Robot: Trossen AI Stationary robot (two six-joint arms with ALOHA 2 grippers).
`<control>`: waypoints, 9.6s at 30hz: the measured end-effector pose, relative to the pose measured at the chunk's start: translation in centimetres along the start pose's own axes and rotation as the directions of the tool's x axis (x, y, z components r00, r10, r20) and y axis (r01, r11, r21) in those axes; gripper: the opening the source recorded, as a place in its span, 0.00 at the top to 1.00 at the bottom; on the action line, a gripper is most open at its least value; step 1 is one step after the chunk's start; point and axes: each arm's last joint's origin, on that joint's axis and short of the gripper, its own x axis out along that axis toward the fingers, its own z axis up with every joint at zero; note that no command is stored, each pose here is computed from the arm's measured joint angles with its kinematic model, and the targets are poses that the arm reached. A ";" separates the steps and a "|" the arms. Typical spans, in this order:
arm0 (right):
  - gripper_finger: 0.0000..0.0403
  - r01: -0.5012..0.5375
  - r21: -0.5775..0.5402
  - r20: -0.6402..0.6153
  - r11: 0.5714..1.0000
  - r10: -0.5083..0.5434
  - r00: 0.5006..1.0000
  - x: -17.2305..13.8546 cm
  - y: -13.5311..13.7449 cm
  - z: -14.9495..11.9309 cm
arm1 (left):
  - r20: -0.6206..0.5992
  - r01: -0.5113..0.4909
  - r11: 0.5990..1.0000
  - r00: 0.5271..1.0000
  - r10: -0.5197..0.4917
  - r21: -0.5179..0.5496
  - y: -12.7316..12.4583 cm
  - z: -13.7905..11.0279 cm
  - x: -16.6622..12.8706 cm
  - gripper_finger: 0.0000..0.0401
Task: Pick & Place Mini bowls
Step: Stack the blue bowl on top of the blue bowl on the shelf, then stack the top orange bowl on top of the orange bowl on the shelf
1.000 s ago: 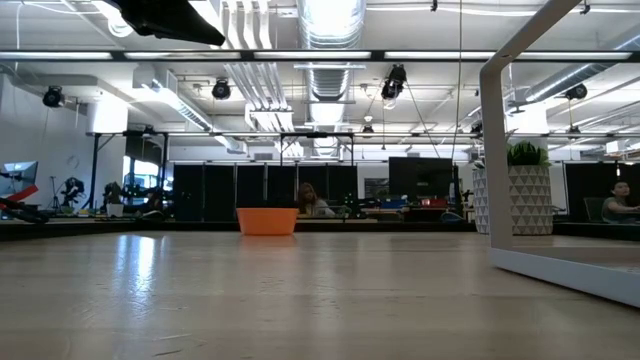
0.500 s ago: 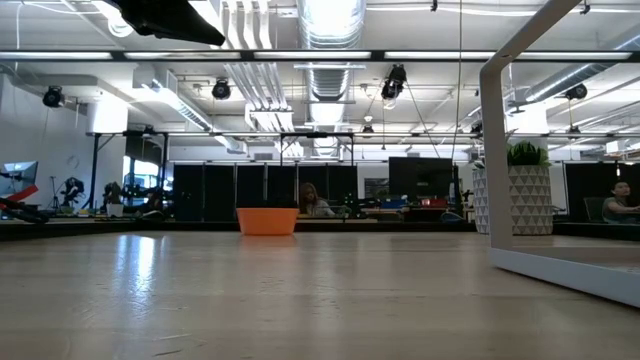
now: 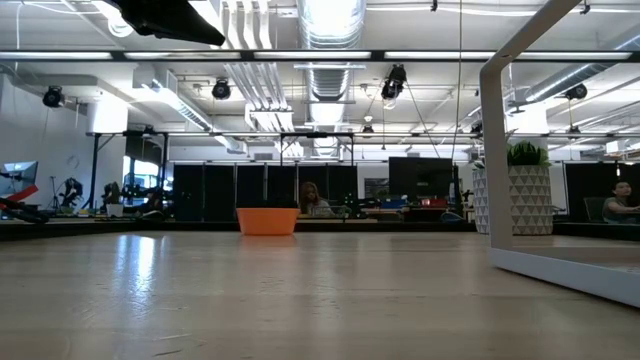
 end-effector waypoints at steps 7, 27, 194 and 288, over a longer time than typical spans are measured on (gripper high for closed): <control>0.98 -0.036 -0.027 0.130 0.999 0.039 0.991 -1.9 1.1 0.1 | 0.000 0.000 1.000 1.000 0.000 0.000 0.0 0.0 0.0 1.00; 0.98 0.131 0.162 0.869 0.978 -0.204 0.451 -9.1 0.0 2.1 | -0.046 -0.273 0.958 0.962 0.270 -0.089 5.4 0.3 2.9 0.95; 0.98 0.075 0.378 0.829 0.923 -0.374 0.416 -14.4 -6.8 7.0 | -0.444 0.366 0.929 0.843 -0.302 0.063 5.0 -1.9 30.5 0.82; 0.68 -0.007 0.643 0.475 0.765 -0.391 0.788 -4.7 -21.4 29.2 | -0.029 0.093 0.994 0.995 -0.091 0.058 5.3 4.3 0.0 0.82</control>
